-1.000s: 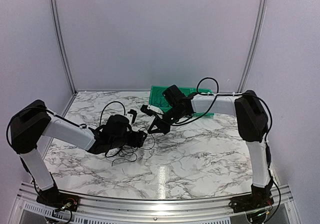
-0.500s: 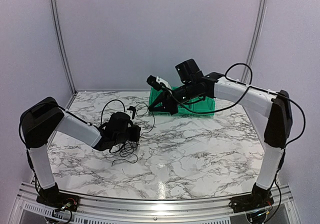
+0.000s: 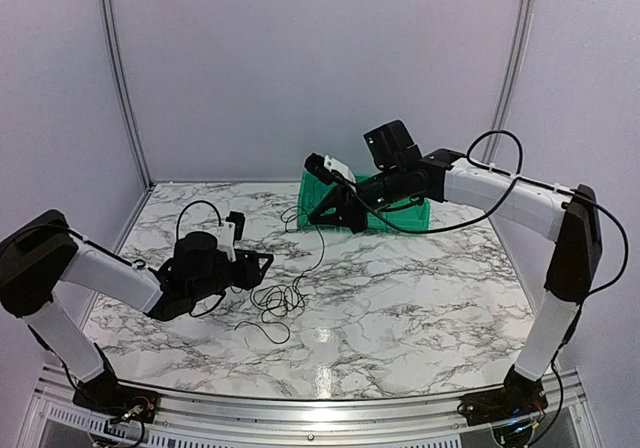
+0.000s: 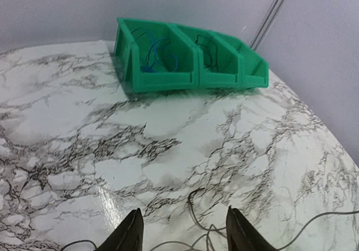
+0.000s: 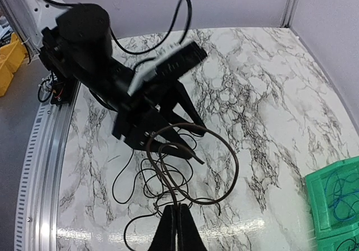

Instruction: Untangle the cables

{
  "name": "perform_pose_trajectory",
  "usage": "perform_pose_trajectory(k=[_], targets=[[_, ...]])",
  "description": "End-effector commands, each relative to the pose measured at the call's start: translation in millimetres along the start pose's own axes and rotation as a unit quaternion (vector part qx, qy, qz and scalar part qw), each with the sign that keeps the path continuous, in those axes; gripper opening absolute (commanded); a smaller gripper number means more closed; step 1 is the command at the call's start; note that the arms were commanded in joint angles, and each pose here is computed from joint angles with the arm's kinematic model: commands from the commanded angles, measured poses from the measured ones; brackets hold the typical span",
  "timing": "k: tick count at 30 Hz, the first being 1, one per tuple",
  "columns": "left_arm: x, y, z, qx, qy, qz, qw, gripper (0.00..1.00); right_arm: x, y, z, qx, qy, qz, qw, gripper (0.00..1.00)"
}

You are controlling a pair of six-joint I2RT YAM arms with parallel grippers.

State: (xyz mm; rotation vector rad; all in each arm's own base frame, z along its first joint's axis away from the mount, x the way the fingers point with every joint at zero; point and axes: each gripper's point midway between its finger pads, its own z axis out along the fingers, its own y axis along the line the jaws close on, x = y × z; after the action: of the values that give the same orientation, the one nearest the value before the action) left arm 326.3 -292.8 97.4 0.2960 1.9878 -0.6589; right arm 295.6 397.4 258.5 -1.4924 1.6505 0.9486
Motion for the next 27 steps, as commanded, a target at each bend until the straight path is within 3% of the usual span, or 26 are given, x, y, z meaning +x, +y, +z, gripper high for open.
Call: perform_pose_trajectory(k=[1, 5, 11, 18, 22, 27], targets=[[-55.2, -47.7, -36.6, 0.110, -0.097, -0.002, 0.989, 0.55, 12.9, -13.8, 10.3, 0.016, 0.010, 0.004, 1.000, 0.00], [-71.1, -77.4, -49.9, 0.160, -0.120, 0.003, 0.980, 0.57, 19.7, -17.3, 16.7, 0.015, 0.016, 0.013, 1.000, 0.00], [-81.1, -96.7, -36.7, 0.188, -0.119, 0.000, 0.975, 0.54, 20.5, -17.4, 16.8, 0.015, 0.015, 0.017, 1.000, 0.00], [-88.4, -102.4, -25.6, 0.196, -0.132, -0.011, 0.971, 0.29, 21.1, -14.5, 15.4, 0.013, 0.012, 0.017, 1.000, 0.00], [-85.4, -96.0, -16.2, 0.180, -0.132, -0.022, 0.974, 0.04, 19.5, -11.7, 13.5, 0.010, 0.011, 0.014, 1.000, 0.00], [-60.2, -49.0, -0.8, 0.087, -0.120, -0.045, 0.988, 0.00, -3.7, -5.4, -7.6, 0.023, -0.011, -0.011, 1.000, 0.00]])
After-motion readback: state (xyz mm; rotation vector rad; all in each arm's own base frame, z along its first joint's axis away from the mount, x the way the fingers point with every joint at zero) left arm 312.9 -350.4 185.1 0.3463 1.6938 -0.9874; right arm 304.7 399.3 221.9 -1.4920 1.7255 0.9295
